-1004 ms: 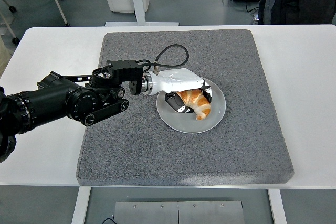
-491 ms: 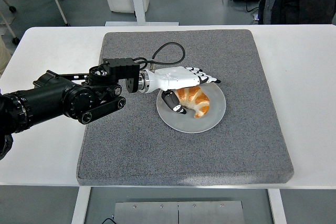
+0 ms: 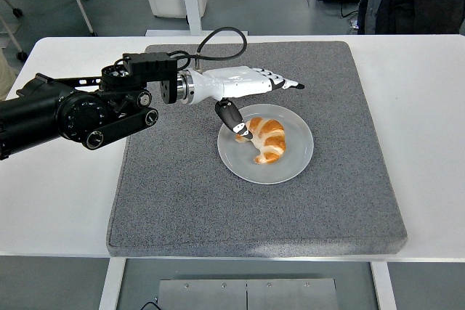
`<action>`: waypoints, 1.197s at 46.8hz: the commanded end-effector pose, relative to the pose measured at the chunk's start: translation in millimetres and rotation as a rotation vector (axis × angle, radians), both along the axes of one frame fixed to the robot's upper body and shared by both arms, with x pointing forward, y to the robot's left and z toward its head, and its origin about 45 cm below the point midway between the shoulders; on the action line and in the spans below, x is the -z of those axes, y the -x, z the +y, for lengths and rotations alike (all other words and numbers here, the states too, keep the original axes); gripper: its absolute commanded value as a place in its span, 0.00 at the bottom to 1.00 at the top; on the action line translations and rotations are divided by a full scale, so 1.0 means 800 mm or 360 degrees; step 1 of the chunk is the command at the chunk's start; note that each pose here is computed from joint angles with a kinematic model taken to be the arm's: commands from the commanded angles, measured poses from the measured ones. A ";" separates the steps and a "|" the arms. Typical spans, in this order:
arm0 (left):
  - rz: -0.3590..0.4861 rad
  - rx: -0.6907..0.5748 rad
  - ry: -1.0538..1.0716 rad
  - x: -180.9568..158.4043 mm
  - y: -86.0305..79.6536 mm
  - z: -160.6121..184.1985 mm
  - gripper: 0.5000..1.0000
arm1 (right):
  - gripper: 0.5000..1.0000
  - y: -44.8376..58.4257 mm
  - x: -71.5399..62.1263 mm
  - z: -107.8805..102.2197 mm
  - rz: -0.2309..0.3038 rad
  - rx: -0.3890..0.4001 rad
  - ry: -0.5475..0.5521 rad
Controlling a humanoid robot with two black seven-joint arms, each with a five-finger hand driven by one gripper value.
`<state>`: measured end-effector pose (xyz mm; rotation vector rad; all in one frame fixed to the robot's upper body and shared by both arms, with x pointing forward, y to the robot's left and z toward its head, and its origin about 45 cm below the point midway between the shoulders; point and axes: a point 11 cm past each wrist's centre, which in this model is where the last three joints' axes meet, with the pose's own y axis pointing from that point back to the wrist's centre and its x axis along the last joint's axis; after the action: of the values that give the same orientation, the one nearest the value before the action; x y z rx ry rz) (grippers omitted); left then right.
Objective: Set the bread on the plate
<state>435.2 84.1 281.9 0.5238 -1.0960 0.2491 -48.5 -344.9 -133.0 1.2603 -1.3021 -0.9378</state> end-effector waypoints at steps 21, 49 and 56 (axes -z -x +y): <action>0.0066 -0.0309 0.0445 -0.092 -0.037 0.064 0.99 | 1.00 0.000 0.000 0.000 0.0000 0.0000 0.0000; 0.0467 -0.0809 0.1101 -0.108 -0.066 0.145 0.99 | 1.00 0.000 0.000 0.000 0.0000 0.0000 0.0000; 0.0603 -0.0957 0.1218 -0.091 -0.070 0.162 0.99 | 1.00 0.000 0.000 0.000 0.0000 0.0000 0.0000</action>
<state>489.9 207.9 357.7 0.1909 -0.4277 0.9759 -48.5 -344.9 -133.0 1.2600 -1.3021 -0.9379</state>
